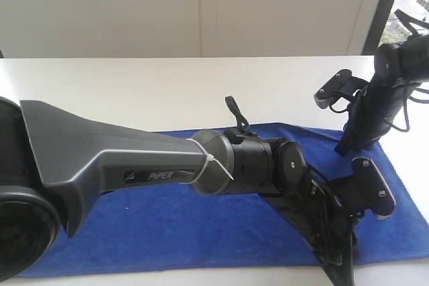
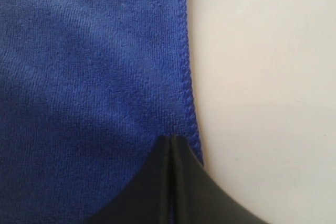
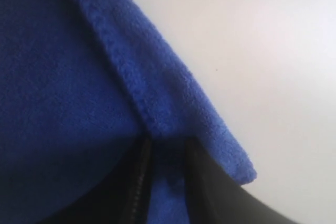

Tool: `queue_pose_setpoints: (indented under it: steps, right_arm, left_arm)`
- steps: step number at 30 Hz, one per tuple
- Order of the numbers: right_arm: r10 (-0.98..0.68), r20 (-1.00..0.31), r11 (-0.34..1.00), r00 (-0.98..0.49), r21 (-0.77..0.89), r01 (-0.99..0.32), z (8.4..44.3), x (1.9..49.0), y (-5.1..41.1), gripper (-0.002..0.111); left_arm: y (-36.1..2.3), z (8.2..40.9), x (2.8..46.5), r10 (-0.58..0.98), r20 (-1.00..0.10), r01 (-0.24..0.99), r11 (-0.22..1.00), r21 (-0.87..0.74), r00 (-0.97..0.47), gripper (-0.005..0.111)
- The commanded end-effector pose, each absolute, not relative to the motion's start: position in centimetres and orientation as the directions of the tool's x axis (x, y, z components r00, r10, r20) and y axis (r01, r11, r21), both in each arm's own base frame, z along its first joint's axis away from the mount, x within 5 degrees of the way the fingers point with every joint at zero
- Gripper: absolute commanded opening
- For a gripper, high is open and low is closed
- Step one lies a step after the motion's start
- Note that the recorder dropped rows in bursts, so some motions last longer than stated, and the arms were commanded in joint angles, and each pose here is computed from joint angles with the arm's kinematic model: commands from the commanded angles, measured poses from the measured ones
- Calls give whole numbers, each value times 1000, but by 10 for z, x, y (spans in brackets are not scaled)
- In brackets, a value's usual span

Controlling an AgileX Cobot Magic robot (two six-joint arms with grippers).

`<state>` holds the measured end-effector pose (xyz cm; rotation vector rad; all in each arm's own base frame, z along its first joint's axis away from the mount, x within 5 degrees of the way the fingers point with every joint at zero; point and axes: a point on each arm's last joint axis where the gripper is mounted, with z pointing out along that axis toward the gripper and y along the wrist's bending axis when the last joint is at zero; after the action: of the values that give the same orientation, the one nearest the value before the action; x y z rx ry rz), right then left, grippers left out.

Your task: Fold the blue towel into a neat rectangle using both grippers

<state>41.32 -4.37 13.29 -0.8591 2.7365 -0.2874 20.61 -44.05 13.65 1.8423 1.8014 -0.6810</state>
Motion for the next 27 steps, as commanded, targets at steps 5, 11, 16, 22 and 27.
queue_pose_setpoints:
  steps: [5,11,16,22,27]
  right_arm:
    - [-584,-213,804,-784,-290,-520,132,416,-45,21]
    - [-583,-211,804,-784,-288,-520,132,416,-45,21]
    - [-583,-211,804,-784,-288,-520,132,416,-45,6]
    - [-602,-211,787,-770,-323,-526,139,417,-47,0]
    - [-571,-324,818,-754,-308,-486,153,422,-37,4]
  left_arm:
    - [-437,114,197,811,-585,995,-63,-73,8,0]
    - [-437,114,197,811,-586,996,-61,-71,8,0]
    - [-437,114,197,811,-586,996,-61,-71,8,0]
    - [-437,114,197,811,-586,996,-61,-71,8,0]
    - [-437,114,197,811,-585,995,-63,-73,8,0]
